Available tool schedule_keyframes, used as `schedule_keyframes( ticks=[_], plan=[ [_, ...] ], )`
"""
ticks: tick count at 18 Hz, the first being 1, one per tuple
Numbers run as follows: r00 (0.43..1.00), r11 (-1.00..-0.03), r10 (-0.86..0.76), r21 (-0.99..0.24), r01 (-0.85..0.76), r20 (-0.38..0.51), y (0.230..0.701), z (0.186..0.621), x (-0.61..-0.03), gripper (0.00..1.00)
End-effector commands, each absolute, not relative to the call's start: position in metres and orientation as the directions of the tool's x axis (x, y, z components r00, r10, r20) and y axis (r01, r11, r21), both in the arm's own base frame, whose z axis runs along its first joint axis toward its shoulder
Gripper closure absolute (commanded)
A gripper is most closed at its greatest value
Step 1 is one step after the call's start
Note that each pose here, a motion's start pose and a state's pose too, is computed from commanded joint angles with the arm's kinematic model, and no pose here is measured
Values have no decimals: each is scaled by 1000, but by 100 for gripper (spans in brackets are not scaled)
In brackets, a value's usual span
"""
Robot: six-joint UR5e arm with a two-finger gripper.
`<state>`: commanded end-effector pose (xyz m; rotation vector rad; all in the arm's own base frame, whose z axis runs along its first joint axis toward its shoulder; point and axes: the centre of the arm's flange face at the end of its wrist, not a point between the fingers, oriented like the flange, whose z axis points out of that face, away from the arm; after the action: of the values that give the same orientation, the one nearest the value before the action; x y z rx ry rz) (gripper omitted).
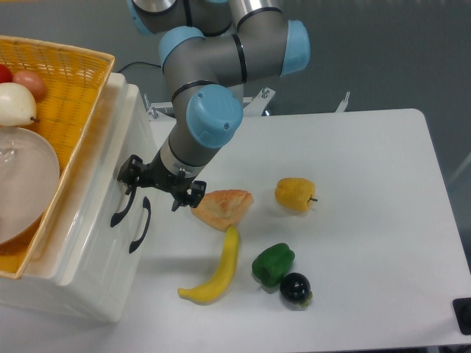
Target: Slide open the top white drawer
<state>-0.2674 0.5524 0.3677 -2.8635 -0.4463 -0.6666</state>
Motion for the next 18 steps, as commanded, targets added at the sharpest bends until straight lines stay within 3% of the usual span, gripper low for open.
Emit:
schedule_keyframes(
  ticks=[18],
  plan=[
    [856, -945, 244, -88, 316, 456, 557, 366, -261, 0]
  ],
)
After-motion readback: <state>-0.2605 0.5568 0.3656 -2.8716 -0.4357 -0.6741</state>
